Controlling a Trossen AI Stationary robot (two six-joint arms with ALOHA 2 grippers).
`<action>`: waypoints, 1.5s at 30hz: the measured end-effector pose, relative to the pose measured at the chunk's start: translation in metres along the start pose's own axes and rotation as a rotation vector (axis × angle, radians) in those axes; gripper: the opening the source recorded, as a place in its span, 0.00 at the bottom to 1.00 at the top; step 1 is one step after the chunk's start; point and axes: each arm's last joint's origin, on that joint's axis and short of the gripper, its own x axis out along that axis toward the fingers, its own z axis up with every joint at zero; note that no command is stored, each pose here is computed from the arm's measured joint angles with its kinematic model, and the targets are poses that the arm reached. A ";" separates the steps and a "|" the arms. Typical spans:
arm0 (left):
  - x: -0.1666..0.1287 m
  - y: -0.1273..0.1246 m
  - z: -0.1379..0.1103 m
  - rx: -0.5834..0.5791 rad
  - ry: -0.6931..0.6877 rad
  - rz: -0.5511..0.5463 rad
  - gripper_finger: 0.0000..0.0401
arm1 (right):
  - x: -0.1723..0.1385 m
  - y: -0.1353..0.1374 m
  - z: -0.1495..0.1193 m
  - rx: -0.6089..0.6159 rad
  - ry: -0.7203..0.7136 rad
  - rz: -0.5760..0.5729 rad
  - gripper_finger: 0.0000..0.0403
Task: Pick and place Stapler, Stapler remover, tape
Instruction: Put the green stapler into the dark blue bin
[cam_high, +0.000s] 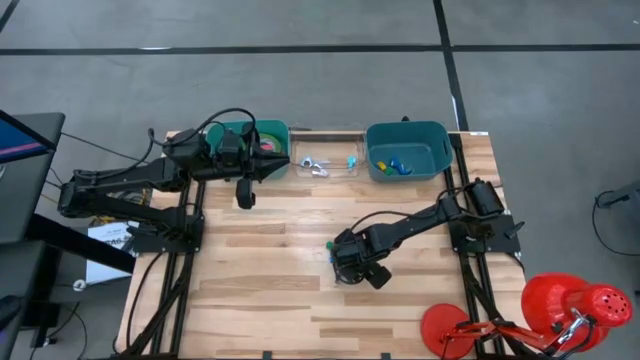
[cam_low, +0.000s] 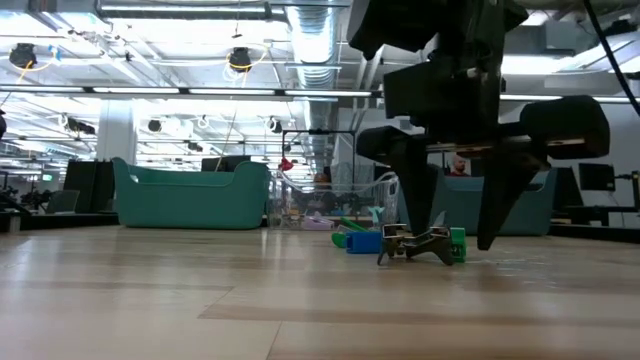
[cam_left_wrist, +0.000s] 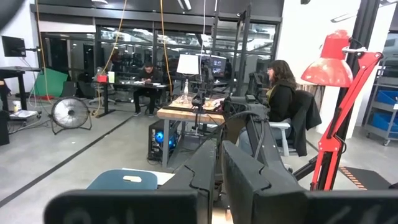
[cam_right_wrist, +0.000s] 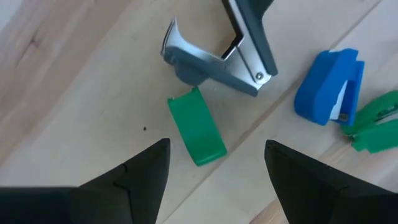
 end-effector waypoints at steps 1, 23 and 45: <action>0.000 0.000 0.000 0.000 -0.001 0.000 0.05 | 0.000 0.000 0.000 0.000 -0.003 -0.001 0.62; 0.000 0.000 0.000 0.000 -0.001 0.000 0.05 | 0.000 0.001 0.000 0.010 0.001 0.001 0.20; 0.000 0.000 0.000 0.000 0.000 0.000 0.05 | -0.033 0.013 0.001 0.145 -0.045 -0.014 0.18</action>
